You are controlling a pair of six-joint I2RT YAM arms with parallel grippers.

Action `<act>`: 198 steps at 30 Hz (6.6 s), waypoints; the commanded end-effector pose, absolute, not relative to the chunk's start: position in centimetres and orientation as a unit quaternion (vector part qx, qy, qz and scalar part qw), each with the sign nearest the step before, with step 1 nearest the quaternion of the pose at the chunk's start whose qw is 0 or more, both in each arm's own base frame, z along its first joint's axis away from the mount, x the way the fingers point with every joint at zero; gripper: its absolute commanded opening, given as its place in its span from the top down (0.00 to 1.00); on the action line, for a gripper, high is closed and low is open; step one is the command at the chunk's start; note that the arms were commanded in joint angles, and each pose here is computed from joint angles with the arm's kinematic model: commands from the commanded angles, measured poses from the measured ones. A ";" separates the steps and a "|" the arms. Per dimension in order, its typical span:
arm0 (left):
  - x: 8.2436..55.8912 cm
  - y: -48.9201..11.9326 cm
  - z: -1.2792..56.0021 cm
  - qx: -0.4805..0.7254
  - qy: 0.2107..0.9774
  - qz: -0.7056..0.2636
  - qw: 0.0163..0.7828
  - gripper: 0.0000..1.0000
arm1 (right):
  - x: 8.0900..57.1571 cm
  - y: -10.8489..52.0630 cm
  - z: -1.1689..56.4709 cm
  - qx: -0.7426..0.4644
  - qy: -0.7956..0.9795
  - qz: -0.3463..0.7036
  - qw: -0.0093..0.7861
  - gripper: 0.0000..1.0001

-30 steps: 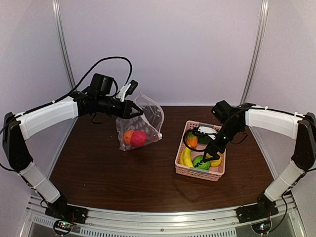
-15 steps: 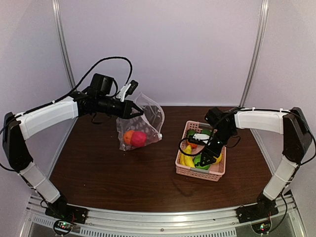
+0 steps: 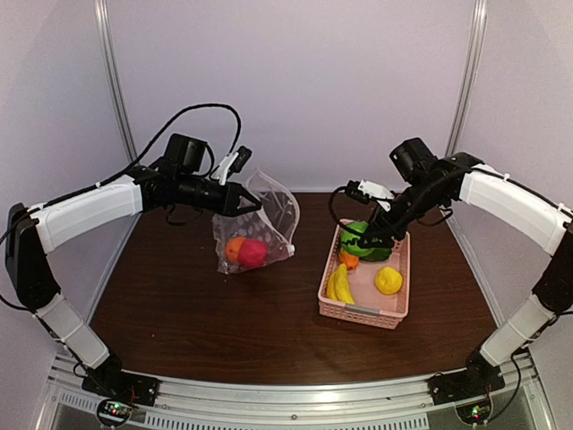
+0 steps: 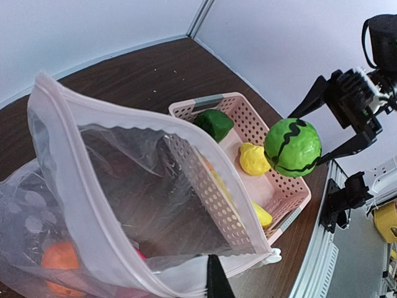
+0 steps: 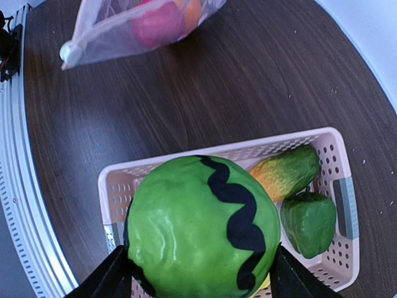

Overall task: Place the food in the zip-top bag and seal the zipper
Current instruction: Pick up the fake fruit from the bin, then place the fake fruit in the zipper food storage bag, then adjust the zipper food storage bag at the center of the board, then pick up the fake fruit from the bin.

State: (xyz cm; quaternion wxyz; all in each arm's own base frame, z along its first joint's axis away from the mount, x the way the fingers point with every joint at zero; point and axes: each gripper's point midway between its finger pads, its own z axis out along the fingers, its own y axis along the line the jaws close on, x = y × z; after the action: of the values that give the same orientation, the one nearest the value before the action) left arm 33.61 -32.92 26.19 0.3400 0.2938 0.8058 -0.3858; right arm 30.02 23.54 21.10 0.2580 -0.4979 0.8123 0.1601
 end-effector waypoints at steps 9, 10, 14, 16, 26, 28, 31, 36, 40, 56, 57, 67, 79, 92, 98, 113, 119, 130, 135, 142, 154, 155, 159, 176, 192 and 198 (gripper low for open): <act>33.5 -33.8 26.1 0.310 0.789 -0.411 0.334 1.00 | 33.1 33.4 33.7 -0.465 0.726 0.355 0.361 0.42; 33.5 -33.8 26.1 0.311 0.789 -0.410 0.335 1.00 | 33.1 34.2 34.1 -0.465 0.722 0.366 0.359 0.42; 33.5 -33.8 26.2 0.311 0.789 -0.409 0.336 1.00 | 33.2 37.2 32.9 -0.468 0.723 0.378 0.341 0.42; 33.3 -33.9 26.6 0.313 0.785 -0.416 0.336 1.00 | 33.6 38.1 32.2 -0.459 0.734 0.373 0.334 0.43; 33.2 -33.8 27.1 0.315 0.781 -0.415 0.345 1.00 | 37.0 38.8 29.7 -0.412 0.778 0.330 0.341 0.33; 33.3 -33.7 26.9 0.315 0.782 -0.413 0.345 1.00 | 37.3 38.9 29.6 -0.412 0.780 0.321 0.344 0.30; 33.1 -33.8 27.2 0.316 0.779 -0.419 0.343 1.00 | 37.2 39.2 29.8 -0.415 0.779 0.314 0.350 0.25; 33.3 -33.8 26.9 0.317 0.780 -0.414 0.346 1.00 | 36.3 40.3 29.4 -0.434 0.775 0.306 0.344 0.16; 33.1 -33.8 27.1 0.317 0.778 -0.418 0.345 1.00 | 36.1 40.6 29.4 -0.437 0.776 0.296 0.345 0.09; 32.3 -32.5 31.7 0.336 0.746 -0.401 0.412 1.00 | 36.8 22.9 28.8 -0.387 0.822 0.121 0.400 0.08; 32.1 -32.1 32.5 0.337 0.739 -0.399 0.425 1.00 | 36.5 22.0 28.4 -0.384 0.825 0.118 0.398 0.08; 35.7 -28.4 30.7 0.254 0.773 -0.396 0.426 1.00 | 33.9 18.1 24.8 -0.374 0.844 0.099 0.370 0.07; 37.3 -26.7 32.7 0.254 0.801 -0.324 0.434 1.00 | 34.5 18.3 24.0 -0.369 0.850 0.107 0.360 0.08; 36.4 -28.8 30.0 0.275 0.826 -0.371 0.323 1.00 | 35.5 16.4 24.3 -0.342 0.861 0.080 0.369 0.08; 37.5 -27.5 30.2 0.261 0.846 -0.322 0.337 1.00 | 34.5 16.9 23.7 -0.349 0.857 0.103 0.366 0.08; 43.2 -11.2 32.9 0.180 0.894 0.207 0.356 1.00 | 34.7 17.8 24.9 -0.347 0.843 0.131 0.388 0.09; 43.6 -19.0 28.3 0.304 0.876 0.199 0.317 1.00 | 34.0 17.7 25.1 -0.346 0.839 0.135 0.398 0.09; 38.5 -29.9 22.8 0.420 0.869 0.040 0.257 1.00 | 32.7 17.1 24.3 -0.355 0.841 0.131 0.388 0.08; 36.8 -29.5 22.9 0.433 0.866 0.020 0.248 1.00 | 32.6 16.8 23.4 -0.358 0.847 0.122 0.373 0.09; 36.5 -31.1 23.7 0.440 0.855 -0.028 0.272 1.00 | 32.6 16.8 22.9 -0.365 0.850 0.119 0.360 0.09; 33.3 -33.3 21.6 0.397 0.871 -0.153 0.246 1.00 | 29.5 15.1 16.5 -0.441 0.861 0.078 0.240 0.11; 33.2 -33.5 21.9 0.395 0.867 -0.162 0.257 1.00 | 29.5 14.8 15.8 -0.441 0.864 0.065 0.234 0.11; 32.9 -33.7 23.7 0.394 0.840 -0.207 0.310 1.00 | 29.8 14.0 13.5 -0.439 0.876 0.034 0.197 0.10; 30.8 -35.0 25.2 0.387 0.813 -0.293 0.322 1.00 | 31.0 14.6 6.6 -0.442 0.890 -0.015 0.108 0.14; 30.8 -35.3 24.7 0.391 0.811 -0.297 0.319 1.00 | 31.1 15.4 10.7 -0.443 0.883 0.005 0.156 0.55; 31.0 -35.5 24.2 0.392 0.810 -0.298 0.319 1.00 | 30.9 16.7 15.7 -0.448 0.867 0.039 0.213 0.60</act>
State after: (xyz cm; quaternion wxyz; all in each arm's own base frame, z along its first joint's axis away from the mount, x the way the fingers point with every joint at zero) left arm 30.27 -34.87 24.27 0.3056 0.3934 0.8182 -0.2872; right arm 30.86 15.37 11.42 0.1644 -0.4419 0.8818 0.0097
